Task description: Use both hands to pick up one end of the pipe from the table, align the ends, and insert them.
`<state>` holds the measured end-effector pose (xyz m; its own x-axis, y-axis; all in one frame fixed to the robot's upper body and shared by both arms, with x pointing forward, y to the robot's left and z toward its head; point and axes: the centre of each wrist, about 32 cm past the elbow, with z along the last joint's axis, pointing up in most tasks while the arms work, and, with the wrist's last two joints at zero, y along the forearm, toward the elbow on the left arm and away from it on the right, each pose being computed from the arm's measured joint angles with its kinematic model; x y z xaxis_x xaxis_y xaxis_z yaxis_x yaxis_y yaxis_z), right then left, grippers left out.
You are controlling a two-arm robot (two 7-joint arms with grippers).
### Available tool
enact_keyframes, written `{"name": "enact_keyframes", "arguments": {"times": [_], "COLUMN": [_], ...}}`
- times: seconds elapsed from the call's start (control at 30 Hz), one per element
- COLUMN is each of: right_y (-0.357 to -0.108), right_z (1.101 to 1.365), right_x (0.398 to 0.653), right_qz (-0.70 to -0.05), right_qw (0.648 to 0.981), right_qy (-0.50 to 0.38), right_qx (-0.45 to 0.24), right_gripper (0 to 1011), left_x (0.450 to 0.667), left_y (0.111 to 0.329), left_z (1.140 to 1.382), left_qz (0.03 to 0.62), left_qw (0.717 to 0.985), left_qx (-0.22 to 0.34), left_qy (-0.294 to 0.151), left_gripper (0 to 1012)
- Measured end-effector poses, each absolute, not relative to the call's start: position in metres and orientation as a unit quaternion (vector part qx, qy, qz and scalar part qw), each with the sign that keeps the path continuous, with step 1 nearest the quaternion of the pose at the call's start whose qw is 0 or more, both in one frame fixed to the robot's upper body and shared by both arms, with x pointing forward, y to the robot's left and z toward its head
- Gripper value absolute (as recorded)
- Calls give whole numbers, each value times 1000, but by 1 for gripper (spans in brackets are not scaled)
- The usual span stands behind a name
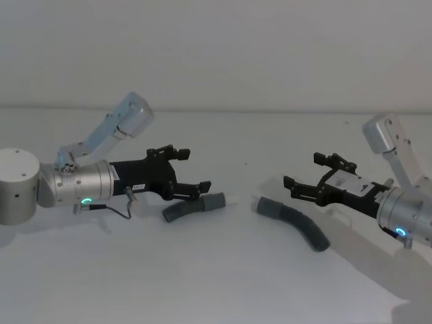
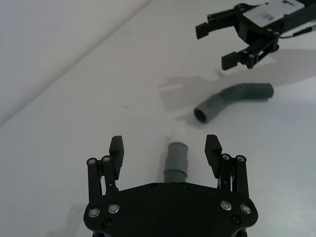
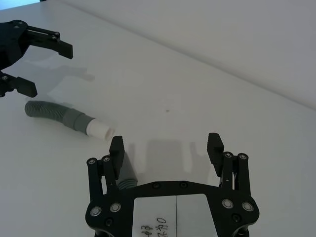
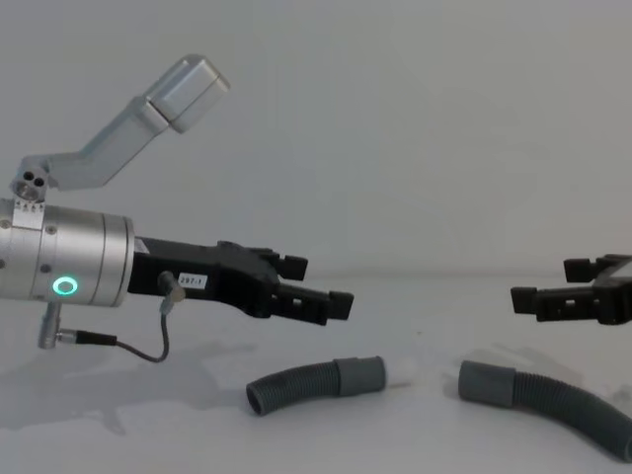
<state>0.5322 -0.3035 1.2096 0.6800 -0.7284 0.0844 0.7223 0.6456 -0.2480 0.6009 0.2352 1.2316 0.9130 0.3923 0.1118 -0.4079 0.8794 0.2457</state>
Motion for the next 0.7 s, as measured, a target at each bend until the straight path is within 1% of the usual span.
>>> {"name": "enact_keyframes", "arguments": {"times": [0.33, 0.7], "right_y": [-304, -300], "right_z": [1206, 1199], "right_x": [526, 523], "right_qz": [-393, -386], "right_qw": [909, 912], "right_qy": [15, 22], "right_qx": [-134, -135], "right_gripper": [1001, 1001], "left_x": [601, 599], "left_y": [237, 240], "left_z": [1228, 1222], "left_qz": [182, 177], "left_qw": [971, 971], "left_qx": [150, 161], "left_qy": [-27, -32], "left_gripper": [1000, 1000]}}
